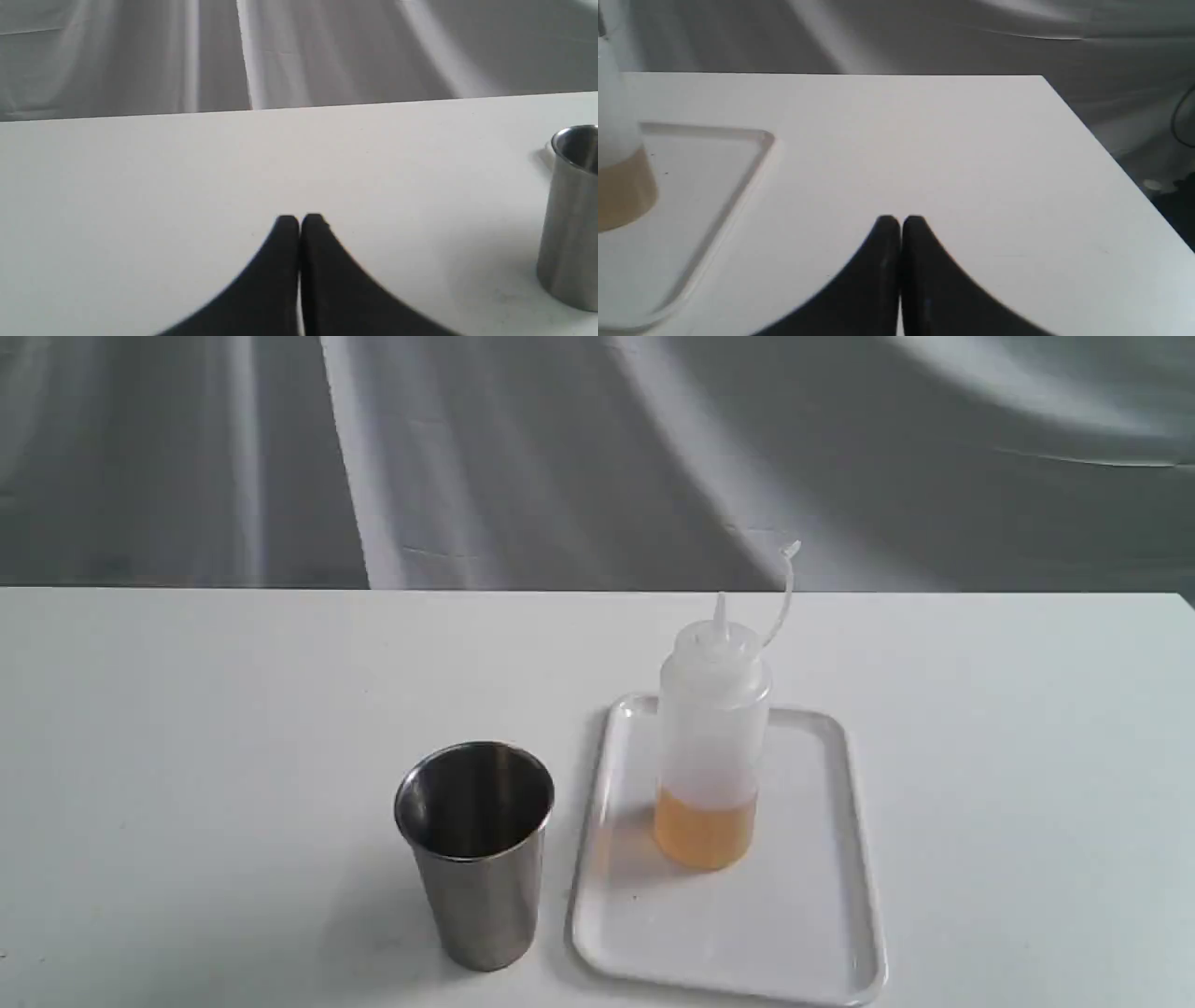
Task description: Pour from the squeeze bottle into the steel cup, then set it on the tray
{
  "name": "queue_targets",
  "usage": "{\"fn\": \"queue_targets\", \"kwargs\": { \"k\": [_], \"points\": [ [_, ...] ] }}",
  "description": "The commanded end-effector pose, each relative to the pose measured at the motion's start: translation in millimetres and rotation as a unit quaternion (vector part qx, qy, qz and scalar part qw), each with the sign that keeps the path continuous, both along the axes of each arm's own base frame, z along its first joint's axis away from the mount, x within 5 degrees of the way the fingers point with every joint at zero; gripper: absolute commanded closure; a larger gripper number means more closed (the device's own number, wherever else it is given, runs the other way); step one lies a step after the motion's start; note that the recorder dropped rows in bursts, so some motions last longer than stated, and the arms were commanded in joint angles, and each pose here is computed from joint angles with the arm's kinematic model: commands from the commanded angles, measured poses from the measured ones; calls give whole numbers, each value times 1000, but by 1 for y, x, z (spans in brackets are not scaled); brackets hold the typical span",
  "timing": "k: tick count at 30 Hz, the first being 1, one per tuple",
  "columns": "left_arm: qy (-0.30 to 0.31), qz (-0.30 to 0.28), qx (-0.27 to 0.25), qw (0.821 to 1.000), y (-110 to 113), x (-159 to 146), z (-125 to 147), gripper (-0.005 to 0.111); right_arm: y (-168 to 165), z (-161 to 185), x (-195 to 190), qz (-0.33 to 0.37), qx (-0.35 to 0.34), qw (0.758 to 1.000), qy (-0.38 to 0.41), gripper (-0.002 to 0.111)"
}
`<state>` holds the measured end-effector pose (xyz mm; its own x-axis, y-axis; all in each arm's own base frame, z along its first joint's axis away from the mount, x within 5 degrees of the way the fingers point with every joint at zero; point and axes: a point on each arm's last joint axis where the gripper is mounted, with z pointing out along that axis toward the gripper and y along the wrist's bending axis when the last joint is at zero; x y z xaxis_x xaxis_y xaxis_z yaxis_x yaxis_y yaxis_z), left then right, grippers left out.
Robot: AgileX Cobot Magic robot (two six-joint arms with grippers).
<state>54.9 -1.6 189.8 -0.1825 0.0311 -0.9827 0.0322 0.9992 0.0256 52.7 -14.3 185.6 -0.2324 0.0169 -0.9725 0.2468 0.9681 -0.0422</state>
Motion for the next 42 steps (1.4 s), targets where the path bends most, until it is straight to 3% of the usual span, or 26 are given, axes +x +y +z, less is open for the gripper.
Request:
{"fn": "queue_targets", "kwargs": {
  "k": [1,14,26,42],
  "points": [
    [-3,1,-4,1000,0,0,-1,107,-2,-2,-1,-29,11,1000,1,108],
    [-3,1,-2,1000,0,0,-1,107,-1,-2,-1,-27,20,999,-1,108],
    [-3,1,-4,1000,0,0,-1,107,5,-2,0,38,9,999,2,108],
    [-3,1,-2,1000,0,0,-1,107,5,-2,0,43,-10,999,6,108]
  ]
}}
